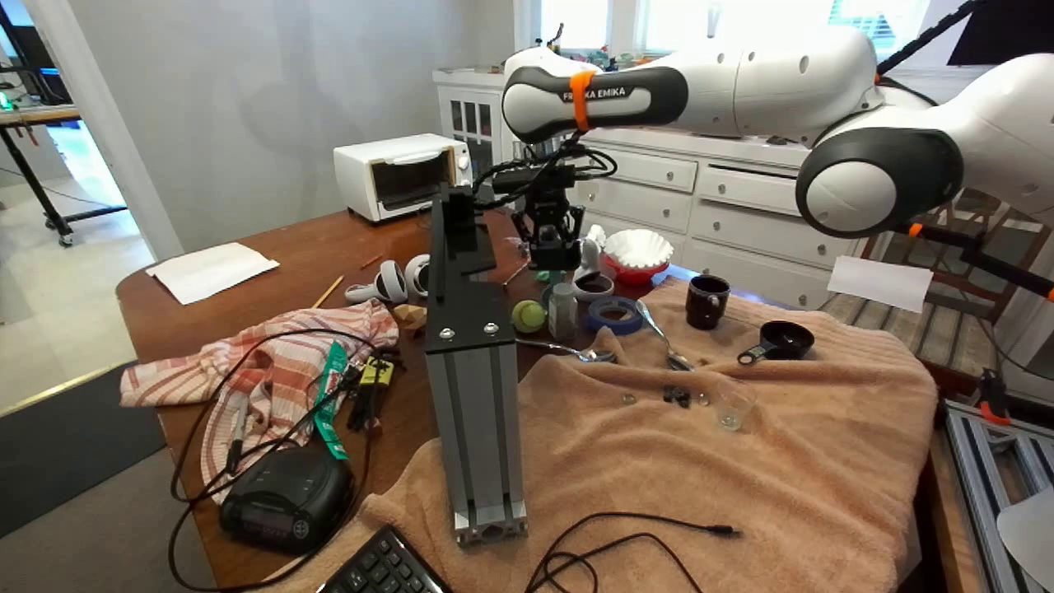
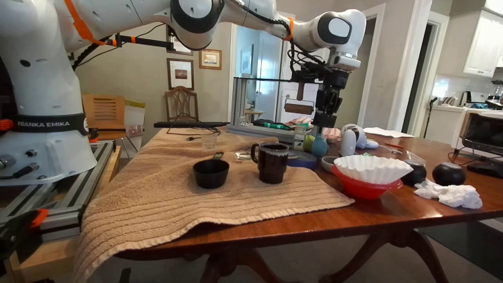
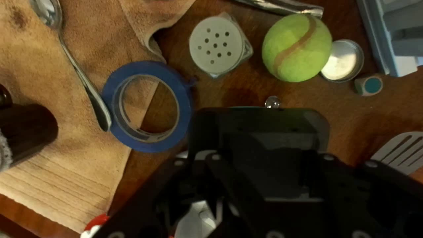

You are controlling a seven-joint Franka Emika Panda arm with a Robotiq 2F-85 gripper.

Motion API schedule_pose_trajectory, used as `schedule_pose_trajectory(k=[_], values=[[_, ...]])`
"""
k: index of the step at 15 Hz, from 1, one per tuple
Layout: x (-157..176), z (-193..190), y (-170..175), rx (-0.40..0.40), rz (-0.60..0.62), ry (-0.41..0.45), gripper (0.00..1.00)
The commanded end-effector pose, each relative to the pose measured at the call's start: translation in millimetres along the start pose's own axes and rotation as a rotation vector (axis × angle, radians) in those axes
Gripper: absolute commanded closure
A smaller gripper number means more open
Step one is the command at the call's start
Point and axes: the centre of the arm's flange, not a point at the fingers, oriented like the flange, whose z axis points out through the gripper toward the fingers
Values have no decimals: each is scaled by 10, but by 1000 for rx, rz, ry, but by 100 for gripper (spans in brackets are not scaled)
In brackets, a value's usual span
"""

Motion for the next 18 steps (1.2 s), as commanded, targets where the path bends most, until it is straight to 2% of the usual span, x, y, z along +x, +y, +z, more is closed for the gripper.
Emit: schedule_pose_trajectory(k=[1, 4, 5, 7, 9, 13, 15, 18], values=[[-5, 11, 16, -9, 38, -15, 53], [13, 23, 39, -16, 86, -32, 53], [-1, 36, 34, -6, 93, -24, 78], [-25, 75, 11, 3, 121, 11, 78], [-50, 88, -8, 31, 193, -23, 78], [-104, 108, -61, 98, 210, -39, 78], [-155, 105, -71, 121, 196, -54, 78], [-214, 95, -81, 95, 114, -128, 78]])
